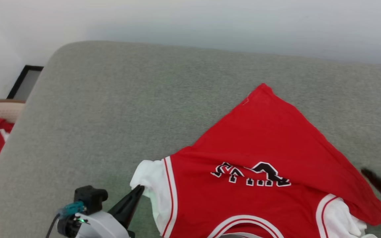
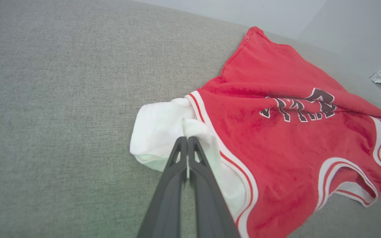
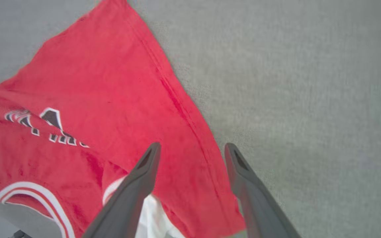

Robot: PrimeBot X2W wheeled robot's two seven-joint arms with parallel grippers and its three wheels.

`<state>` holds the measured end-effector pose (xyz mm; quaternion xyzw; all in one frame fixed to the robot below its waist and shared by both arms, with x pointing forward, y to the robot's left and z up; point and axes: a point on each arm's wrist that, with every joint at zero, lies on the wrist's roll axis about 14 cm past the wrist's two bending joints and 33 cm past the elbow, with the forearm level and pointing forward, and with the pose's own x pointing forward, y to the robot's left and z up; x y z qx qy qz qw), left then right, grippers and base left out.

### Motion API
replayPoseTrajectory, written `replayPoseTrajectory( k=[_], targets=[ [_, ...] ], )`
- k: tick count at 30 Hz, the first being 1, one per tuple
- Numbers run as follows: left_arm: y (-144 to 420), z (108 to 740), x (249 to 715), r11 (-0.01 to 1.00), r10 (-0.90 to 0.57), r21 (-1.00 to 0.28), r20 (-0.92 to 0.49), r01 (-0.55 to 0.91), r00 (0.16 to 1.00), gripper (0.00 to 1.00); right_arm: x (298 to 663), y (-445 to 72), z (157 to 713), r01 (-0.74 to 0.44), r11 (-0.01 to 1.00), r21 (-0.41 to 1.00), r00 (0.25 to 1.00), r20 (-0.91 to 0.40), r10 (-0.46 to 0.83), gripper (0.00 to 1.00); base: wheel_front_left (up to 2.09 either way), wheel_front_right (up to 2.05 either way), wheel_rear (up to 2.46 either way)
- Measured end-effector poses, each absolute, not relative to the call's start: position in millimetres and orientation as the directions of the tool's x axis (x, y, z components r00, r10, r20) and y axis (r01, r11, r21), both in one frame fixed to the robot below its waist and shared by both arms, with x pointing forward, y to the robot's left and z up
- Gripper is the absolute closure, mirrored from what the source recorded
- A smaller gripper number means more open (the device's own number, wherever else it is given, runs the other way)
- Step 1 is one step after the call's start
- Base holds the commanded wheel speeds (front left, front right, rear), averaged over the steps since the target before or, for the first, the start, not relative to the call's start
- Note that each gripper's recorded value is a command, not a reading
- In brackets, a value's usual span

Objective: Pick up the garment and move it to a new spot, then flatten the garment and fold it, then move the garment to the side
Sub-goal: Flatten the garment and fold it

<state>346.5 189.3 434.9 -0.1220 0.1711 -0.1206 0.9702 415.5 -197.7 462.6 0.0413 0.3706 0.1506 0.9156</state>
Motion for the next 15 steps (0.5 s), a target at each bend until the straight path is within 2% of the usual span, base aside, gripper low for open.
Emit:
replayPoseTrajectory(
  k=[10,15],
  targets=[
    [183.2,444.6,350.2,0.936,-0.293,-0.279,-0.277,0.215,0.915,1.0,500.5,-123.3,531.7,-0.465,0.885,0.021,0.789,-0.444,0.425,0.0,0.0,0.0,0.0],
    [180.5,443.9,353.3,0.934,-0.299,-0.28,-0.276,0.221,0.913,1.0,538.0,-85.9,525.5,-0.537,0.843,-0.016,0.767,-0.425,0.48,0.0,0.0,0.0,0.0]
  ],
)
